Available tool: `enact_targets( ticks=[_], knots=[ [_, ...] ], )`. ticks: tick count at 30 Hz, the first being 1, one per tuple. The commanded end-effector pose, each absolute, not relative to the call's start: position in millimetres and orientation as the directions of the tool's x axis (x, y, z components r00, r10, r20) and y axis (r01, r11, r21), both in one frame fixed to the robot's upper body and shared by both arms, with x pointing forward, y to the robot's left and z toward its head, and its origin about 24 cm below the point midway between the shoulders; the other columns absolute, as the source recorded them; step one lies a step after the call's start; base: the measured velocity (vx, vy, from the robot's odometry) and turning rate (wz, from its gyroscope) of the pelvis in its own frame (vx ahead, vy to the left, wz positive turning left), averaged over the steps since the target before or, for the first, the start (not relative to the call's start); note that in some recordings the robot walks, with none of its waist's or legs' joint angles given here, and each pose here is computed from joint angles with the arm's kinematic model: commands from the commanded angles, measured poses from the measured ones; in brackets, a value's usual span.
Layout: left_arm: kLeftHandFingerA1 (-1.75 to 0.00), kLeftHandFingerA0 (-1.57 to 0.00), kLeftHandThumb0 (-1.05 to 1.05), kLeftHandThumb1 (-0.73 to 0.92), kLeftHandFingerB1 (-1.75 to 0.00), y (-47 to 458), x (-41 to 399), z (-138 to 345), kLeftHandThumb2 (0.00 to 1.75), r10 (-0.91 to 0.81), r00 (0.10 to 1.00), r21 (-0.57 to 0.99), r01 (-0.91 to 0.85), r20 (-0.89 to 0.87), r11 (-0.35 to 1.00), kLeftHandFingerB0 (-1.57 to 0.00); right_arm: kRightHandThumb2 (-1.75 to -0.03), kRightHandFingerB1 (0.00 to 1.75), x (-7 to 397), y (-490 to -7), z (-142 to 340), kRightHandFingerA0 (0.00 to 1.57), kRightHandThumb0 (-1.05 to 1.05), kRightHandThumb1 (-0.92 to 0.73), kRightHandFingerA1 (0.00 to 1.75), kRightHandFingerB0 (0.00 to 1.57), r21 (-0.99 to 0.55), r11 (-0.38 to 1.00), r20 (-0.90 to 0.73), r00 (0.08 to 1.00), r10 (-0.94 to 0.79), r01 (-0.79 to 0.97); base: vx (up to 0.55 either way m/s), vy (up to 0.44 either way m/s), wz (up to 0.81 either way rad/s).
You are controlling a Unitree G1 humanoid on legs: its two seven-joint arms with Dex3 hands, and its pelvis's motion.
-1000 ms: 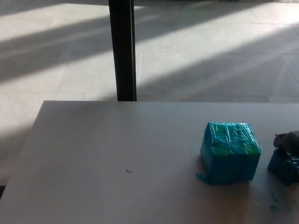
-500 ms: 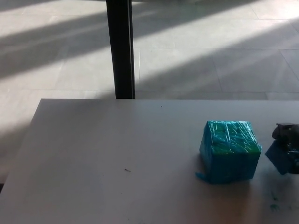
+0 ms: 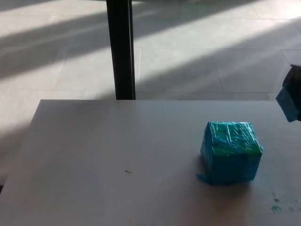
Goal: The robot uses its right hand to pick up the small cube kept on the middle on the desk and place it on the bigger cube kept next to it
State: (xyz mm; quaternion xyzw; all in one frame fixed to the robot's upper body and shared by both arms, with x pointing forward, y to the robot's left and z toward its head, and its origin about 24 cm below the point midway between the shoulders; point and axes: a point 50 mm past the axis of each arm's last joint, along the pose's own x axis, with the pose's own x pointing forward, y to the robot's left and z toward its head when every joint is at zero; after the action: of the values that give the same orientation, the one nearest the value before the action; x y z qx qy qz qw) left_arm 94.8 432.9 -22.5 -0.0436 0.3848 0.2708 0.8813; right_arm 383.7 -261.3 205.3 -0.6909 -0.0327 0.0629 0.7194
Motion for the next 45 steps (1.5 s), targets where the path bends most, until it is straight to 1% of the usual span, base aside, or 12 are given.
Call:
enact_targets(
  ticks=[1,8,9,11,12,16,18,24,34,39,42,45],
  knots=[
    [-0.50,-0.32,-0.91,0.92,-0.37,439,92,-18,0.71,0.461,0.539,0.134,-0.537,-0.705,0.833,-0.24,-0.88,1.52,383,-252,231,0.79,-0.27,-0.66,1.75,0.67,-0.997,0.071,-0.023,0.976,0.215,-0.039,0.00,0.000,0.00],
    [-0.51,-0.33,-0.94,0.82,-0.40,439,92,-18,0.79,0.466,0.534,0.150,-0.530,-0.706,0.835,-0.26,-0.77,1.56,374,-206,241,0.77,-0.25,-0.72,1.75,0.63,-0.993,0.061,-0.064,0.909,0.412,-0.098,0.00,0.000,0.00],
    [-0.49,-0.35,-0.90,0.92,-0.37,439,92,-18,0.71,0.465,0.536,0.150,-0.527,-0.705,0.837,-0.28,-0.76,1.47,372,-200,240,0.99,-0.23,-0.74,1.75,0.64,-0.993,0.047,-0.082,0.899,0.430,-0.113,0.00,0.000,0.00],
    [-0.49,-0.35,-0.90,0.92,-0.38,439,92,-18,0.71,0.462,0.541,0.149,-0.524,-0.703,0.839,-0.28,-0.70,1.55,369,-195,238,0.75,-0.25,-0.72,1.75,0.61,-0.991,0.028,-0.105,0.889,0.445,-0.131,0.00,0.000,0.00],
    [-0.48,-0.34,-0.90,0.92,-0.37,439,92,-18,0.71,0.460,0.540,0.146,-0.524,-0.705,0.839,-0.27,-0.64,1.17,367,-189,234,0.80,-0.28,-0.71,1.66,0.77,-0.988,0.018,-0.127,0.876,0.466,-0.152,0.00,0.000,0.00],
    [-0.49,-0.35,-0.89,0.92,-0.38,439,92,-18,0.71,0.464,0.540,0.151,-0.524,-0.702,0.838,-0.28,-0.66,1.08,357,-171,204,0.83,-0.29,-0.71,1.67,0.77,-0.974,-0.078,-0.221,0.818,0.531,-0.213,0.00,0.000,0.00],
    [-0.48,-0.34,-0.90,0.92,-0.37,438,93,-19,0.72,0.460,0.542,0.150,-0.519,-0.704,0.841,-0.28,-0.75,1.35,356,-171,197,0.77,-0.26,-0.70,1.69,0.71,-0.961,-0.100,-0.272,0.818,0.506,-0.258,0.00,0.000,0.00],
    [-0.49,-0.30,-0.90,0.92,-0.38,438,94,-19,0.71,0.453,0.551,0.132,-0.524,-0.701,0.841,-0.25,-0.71,1.49,355,-176,188,0.75,-0.25,-0.74,1.71,0.66,-0.937,-0.081,-0.336,0.810,0.481,-0.340,0.00,0.000,0.00],
    [-0.48,-0.32,-0.88,0.92,-0.37,437,95,-20,0.72,0.457,0.548,0.155,-0.508,-0.701,0.847,-0.26,-0.70,1.48,366,-188,182,0.72,-0.25,-0.75,1.70,0.62,-0.922,-0.055,-0.372,0.836,0.403,-0.384,0.00,0.000,0.00],
    [-0.48,-0.29,-0.90,0.92,-0.36,436,96,-18,0.69,0.440,0.556,0.109,-0.528,-0.705,0.842,-0.24,-0.72,1.43,372,-187,179,0.91,-0.31,-0.71,1.72,0.61,-0.932,-0.043,-0.346,0.846,0.406,-0.360,0.00,0.000,0.00],
    [-0.48,-0.30,-0.91,0.92,-0.37,437,96,-18,0.69,0.443,0.555,0.112,-0.529,-0.704,0.841,-0.25,-0.80,1.26,375,-184,177,0.76,-0.23,-0.72,1.65,0.72,-0.935,-0.023,-0.332,0.850,0.408,-0.354,0.00,0.000,0.00],
    [-0.49,-0.32,-0.89,0.92,-0.38,438,96,-19,0.71,0.452,0.552,0.132,-0.522,-0.701,0.843,-0.26,-0.74,1.40,377,-175,179,0.74,-0.27,-0.73,1.72,0.65,-0.942,-0.011,-0.309,0.853,0.420,-0.336,0.00,0.000,0.00]
  ],
)
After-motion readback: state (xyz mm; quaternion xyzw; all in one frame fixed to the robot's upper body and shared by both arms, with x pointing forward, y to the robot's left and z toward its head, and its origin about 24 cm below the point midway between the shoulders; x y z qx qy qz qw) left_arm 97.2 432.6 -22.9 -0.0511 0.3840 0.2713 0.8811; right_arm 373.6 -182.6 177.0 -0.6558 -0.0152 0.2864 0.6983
